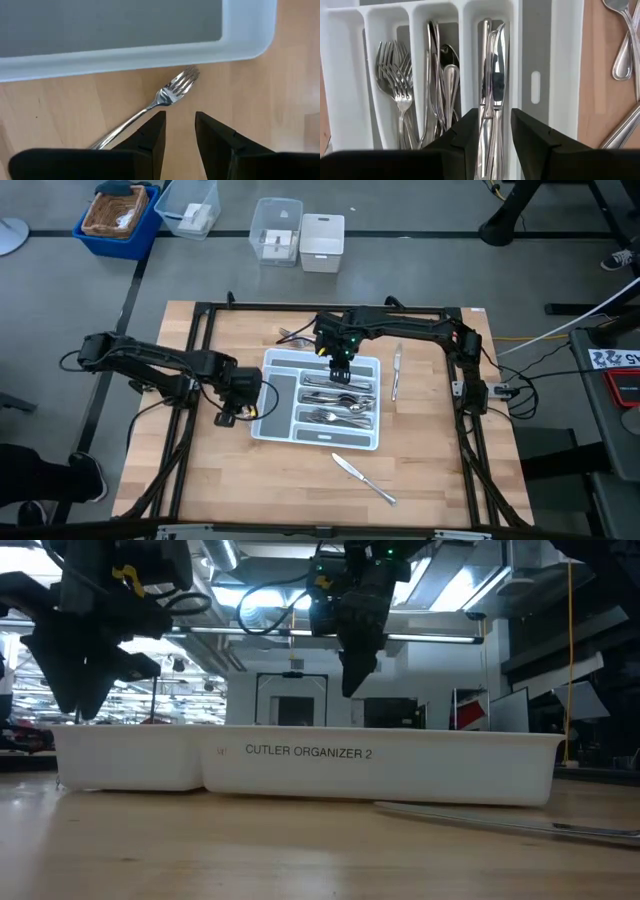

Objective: Sort silverware
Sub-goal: Put the fork into the organizer tray

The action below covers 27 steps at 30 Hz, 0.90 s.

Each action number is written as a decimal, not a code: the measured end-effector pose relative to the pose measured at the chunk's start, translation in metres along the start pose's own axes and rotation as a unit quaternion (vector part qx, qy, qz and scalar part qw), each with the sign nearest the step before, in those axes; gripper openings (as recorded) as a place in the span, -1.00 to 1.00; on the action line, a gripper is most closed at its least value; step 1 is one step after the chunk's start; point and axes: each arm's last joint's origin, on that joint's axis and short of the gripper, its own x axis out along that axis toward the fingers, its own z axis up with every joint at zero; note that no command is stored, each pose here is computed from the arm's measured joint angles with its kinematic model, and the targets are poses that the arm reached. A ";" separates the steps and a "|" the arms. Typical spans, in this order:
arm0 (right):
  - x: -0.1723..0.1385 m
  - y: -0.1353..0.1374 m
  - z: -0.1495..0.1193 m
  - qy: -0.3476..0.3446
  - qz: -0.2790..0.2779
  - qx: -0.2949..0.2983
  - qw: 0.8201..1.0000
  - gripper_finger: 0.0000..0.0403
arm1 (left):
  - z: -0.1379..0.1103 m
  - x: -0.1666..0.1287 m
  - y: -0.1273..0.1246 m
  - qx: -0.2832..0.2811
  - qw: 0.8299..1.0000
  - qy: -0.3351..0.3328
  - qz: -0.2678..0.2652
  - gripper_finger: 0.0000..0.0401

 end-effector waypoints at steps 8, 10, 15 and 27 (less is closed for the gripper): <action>0.000 0.000 0.000 0.000 0.000 -0.011 1.000 -0.43 | 0.009 0.001 0.001 0.007 1.000 -0.011 0.027 -0.52; 0.000 0.000 0.000 0.000 0.000 -0.021 1.000 -0.43 | 0.015 -0.001 0.002 0.030 0.998 -0.043 0.032 -0.52; 0.000 0.000 -0.001 0.004 0.001 -0.025 1.000 -0.43 | 0.019 -0.001 0.003 0.099 0.992 -0.058 0.056 -0.52; 0.000 0.000 -0.003 0.014 0.002 -0.023 1.000 -0.43 | -0.007 0.027 0.005 0.215 0.975 0.011 0.051 -0.52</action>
